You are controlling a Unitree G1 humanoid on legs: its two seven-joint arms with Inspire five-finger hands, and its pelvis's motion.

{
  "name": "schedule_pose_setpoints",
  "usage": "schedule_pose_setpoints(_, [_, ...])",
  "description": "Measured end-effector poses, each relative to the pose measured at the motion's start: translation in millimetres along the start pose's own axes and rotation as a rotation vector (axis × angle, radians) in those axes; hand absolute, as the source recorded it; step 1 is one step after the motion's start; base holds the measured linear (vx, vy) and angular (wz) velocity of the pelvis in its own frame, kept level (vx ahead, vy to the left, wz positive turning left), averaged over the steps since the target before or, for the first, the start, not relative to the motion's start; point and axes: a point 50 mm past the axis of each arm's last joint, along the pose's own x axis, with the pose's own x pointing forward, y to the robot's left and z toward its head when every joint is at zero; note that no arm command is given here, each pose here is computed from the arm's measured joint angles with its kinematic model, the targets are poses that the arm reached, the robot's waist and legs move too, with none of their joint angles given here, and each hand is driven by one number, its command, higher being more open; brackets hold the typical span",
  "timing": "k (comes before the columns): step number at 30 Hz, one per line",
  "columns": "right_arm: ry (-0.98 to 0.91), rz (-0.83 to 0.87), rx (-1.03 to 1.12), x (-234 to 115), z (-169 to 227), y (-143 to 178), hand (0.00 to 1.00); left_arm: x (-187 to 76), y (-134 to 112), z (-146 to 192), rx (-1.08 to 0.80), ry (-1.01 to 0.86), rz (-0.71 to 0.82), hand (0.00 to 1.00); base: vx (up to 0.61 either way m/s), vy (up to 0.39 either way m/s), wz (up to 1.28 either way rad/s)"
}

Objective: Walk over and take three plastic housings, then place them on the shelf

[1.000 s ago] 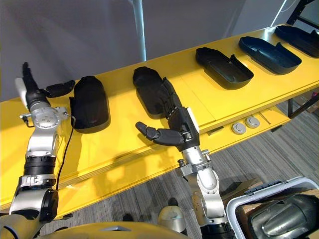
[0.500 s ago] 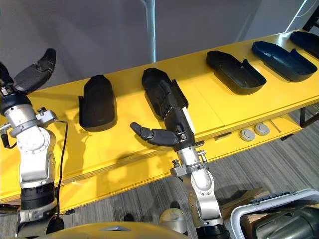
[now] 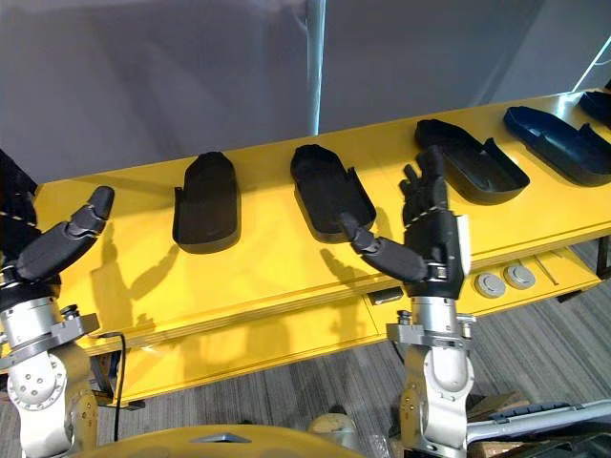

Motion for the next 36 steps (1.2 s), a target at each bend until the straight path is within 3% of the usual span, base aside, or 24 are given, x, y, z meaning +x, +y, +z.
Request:
schedule_pose_setpoints(5, [-0.072,0.016,-0.015,6.6,12.5,3.3,1.00,-1.8,2.3,2.8,-0.071,-0.018,-0.053,1.00,-0.02,-0.009,0.13])
schedule_pose_setpoints(6, [-0.121,0.028,0.017,22.6,15.8,11.7,1.00,-1.9,-3.3,13.4,-0.149,-0.061,-0.159,1.00,-0.01,-0.008,0.10])
schedule_pose_setpoints(12, [-0.108,0.025,0.019,21.0,13.5,11.4,1.00,-2.2,-5.2,13.0,-0.157,-0.058,-0.164,1.00,0.00,0.000,0.00])
schedule_pose_setpoints(20, [0.131,-0.009,0.049,-15.8,-15.8,10.2,1.00,-11.8,-31.1,-2.3,-0.255,0.041,-0.240,1.00,0.00,0.000,-0.05])
schedule_pose_setpoints(25, [0.183,-0.031,0.044,-28.2,-19.6,7.8,1.00,-19.3,-41.4,-16.1,-0.282,0.142,-0.269,1.00,0.00,-0.005,0.01])
schedule_pose_setpoints(36, [0.026,0.308,-0.241,19.0,-1.9,32.8,1.00,-22.5,-38.1,-24.9,-0.108,0.217,-0.362,1.00,0.00,-0.001,0.24])
